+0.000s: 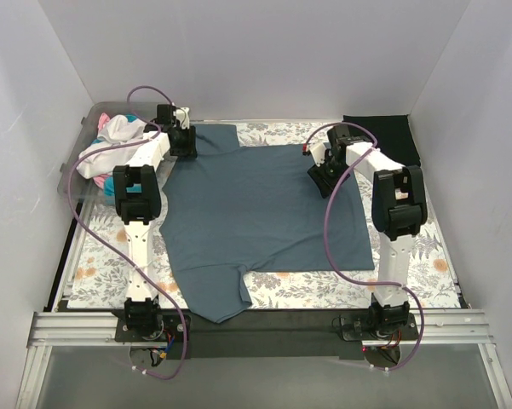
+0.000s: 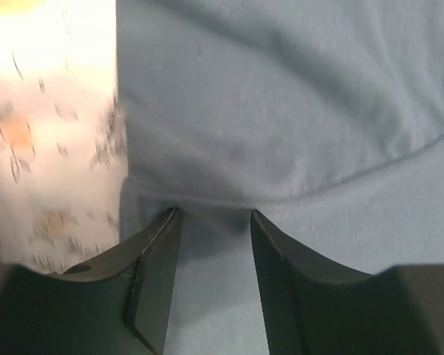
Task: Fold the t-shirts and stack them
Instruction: Flatten the tshirt out, then fold the tshirt
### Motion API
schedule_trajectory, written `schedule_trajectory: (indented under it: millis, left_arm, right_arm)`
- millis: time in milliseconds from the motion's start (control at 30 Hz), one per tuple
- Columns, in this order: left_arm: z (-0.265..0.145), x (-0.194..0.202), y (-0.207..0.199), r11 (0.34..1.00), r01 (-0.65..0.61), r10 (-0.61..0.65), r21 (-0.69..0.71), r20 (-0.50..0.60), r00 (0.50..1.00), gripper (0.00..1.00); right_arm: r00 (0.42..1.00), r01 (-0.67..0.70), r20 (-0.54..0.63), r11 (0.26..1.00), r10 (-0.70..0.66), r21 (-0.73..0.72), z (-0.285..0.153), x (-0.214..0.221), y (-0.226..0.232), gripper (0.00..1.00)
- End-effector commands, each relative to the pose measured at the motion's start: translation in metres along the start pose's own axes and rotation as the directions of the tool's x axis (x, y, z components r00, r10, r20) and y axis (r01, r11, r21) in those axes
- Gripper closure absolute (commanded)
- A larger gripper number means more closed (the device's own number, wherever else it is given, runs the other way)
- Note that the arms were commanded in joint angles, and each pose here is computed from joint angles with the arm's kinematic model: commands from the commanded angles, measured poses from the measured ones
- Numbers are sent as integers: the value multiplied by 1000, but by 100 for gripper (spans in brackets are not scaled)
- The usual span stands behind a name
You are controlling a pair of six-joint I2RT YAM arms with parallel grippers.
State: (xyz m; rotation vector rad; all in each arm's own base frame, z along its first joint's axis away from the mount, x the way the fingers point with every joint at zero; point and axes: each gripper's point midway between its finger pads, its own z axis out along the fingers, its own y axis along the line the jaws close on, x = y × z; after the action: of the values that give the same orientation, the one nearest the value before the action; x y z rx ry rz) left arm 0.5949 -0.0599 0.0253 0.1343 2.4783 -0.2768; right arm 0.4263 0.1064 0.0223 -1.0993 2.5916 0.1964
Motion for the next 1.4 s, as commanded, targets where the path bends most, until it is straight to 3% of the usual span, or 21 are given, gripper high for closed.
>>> schedule_trajectory:
  millis: [0,300,400,500,533,633,733,800,833,933,1033,1133,1233,1267,1367]
  left_arm:
    - [19,3,7,999,3,-4,-34,-19,1000,59]
    - [38,-11,17,996,-56,58,-68,29,998,60]
    - [18,-34,4,997,-80,81,-25,78,994,54]
    - [-38,-66,-24,990,-123,112,68,142,983,46]
    - [-77,-88,-37,981,-172,152,85,202,968,39]
    - [-134,-86,-64,950,-255,215,180,214,953,33]
    - [-217,-69,-90,902,-363,307,232,247,919,32]
    - [-250,-28,-102,866,-405,355,293,211,911,32]
    - [-249,10,-105,854,-384,360,352,133,923,32]
    - [-287,69,-112,819,-425,417,386,110,902,34]
    - [-309,156,-111,792,-422,471,441,-3,882,42]
    - [-326,207,-108,729,-507,576,459,-14,817,47]
    - [-331,279,-112,671,-527,661,521,-100,743,48]
    - [-332,296,-117,633,-568,709,526,-100,698,48]
    - [-325,311,-112,605,-603,752,520,-125,647,45]
  right_arm:
    - [999,-14,33,998,12,59,9,-17,-25,39]
    - [997,-44,66,997,39,64,22,-35,-44,38]
    - [991,-37,130,998,30,57,-1,-54,-41,33]
    - [981,3,192,999,-11,43,-43,-65,-28,20]
    - [979,15,204,999,-23,45,-54,-66,-24,17]
    - [968,88,233,995,-96,45,-101,-56,-4,2]
    - [960,159,228,987,-162,29,-134,-30,24,2]
    - [961,208,181,978,-208,16,-145,3,43,2]
    - [961,244,131,970,-243,7,-145,31,55,8]
    - [944,327,28,944,-328,30,-147,84,68,23]
    - [922,378,-85,925,-379,-30,-129,150,91,34]
    - [907,395,-140,918,-397,-42,-118,178,97,41]
    - [901,403,-160,915,-403,-33,-109,190,97,44]
    - [897,411,-162,911,-410,-27,-105,193,97,44]
    - [892,423,-189,906,-411,24,-96,198,87,43]
